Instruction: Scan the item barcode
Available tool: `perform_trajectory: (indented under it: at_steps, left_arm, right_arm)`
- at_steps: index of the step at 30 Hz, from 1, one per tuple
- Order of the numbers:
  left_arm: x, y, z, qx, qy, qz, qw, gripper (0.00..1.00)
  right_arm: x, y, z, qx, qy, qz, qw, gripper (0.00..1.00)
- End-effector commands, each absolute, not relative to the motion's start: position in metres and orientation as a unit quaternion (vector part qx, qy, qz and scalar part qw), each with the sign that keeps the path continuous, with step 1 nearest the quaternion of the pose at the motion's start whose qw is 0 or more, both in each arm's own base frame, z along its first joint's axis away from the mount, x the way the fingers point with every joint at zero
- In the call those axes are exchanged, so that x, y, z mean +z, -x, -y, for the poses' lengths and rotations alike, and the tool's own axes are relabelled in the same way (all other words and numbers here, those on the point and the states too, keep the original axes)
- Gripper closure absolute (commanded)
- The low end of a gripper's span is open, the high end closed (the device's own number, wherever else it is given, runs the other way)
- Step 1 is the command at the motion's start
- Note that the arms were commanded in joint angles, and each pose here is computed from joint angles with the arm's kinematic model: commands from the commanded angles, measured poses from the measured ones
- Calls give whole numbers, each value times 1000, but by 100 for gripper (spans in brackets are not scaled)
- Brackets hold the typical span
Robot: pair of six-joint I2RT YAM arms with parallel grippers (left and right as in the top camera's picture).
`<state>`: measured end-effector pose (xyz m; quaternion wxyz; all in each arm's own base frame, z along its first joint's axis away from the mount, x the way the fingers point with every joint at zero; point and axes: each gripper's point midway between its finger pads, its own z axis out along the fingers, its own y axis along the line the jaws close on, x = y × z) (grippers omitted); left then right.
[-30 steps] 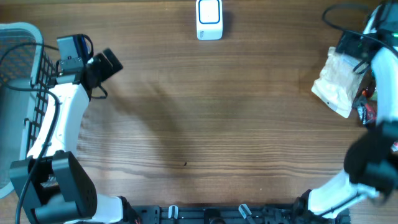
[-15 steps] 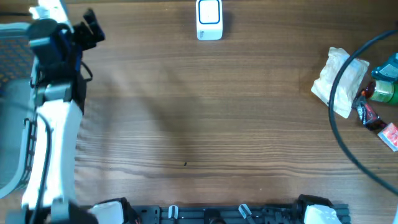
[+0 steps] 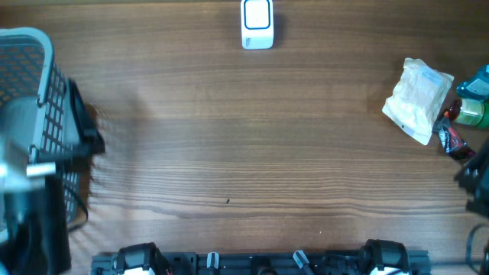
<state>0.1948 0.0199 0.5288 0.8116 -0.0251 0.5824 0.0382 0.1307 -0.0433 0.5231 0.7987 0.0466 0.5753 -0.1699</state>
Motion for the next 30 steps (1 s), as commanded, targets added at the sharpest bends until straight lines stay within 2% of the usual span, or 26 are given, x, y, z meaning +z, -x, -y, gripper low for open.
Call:
perform_trajectory:
  at_steps: [1,5,11,14,19,23,27,30]
  left_arm:
    - [548,-134,-2,39,-8,-527,849,0]
    - [548,-89,6,44,-12,-486,873,0]
    - [512,-56,11,47,-15,-457,888,0]
    - [490,-56,11,47,-15,-458,888,0]
    - [492,-56,11,50,-16,-451,891,0]
    - [492,-56,11,50,-16,-451,891,0]
    - [491,-57,11,50,-16,-451,891,0]
    - [491,-57,11,50,-16,-452,891,0]
  right_arm:
    - [515,-111,40,-171,-52,-570,802,0]
    - [518,-82,16,-118,-33,-542,832,0]
    - [519,-82,3,-53,-31,-539,840,0]
    - [526,-65,-1,-49,-30,-515,855,0]
    - [546,-45,-5,24,-63,-462,884,0]
    - [548,-24,-9,28,-63,-438,896,0]
    - [539,27,-26,39,-34,-396,917,0]
    - [533,31,-37,74,7,-403,912,0]
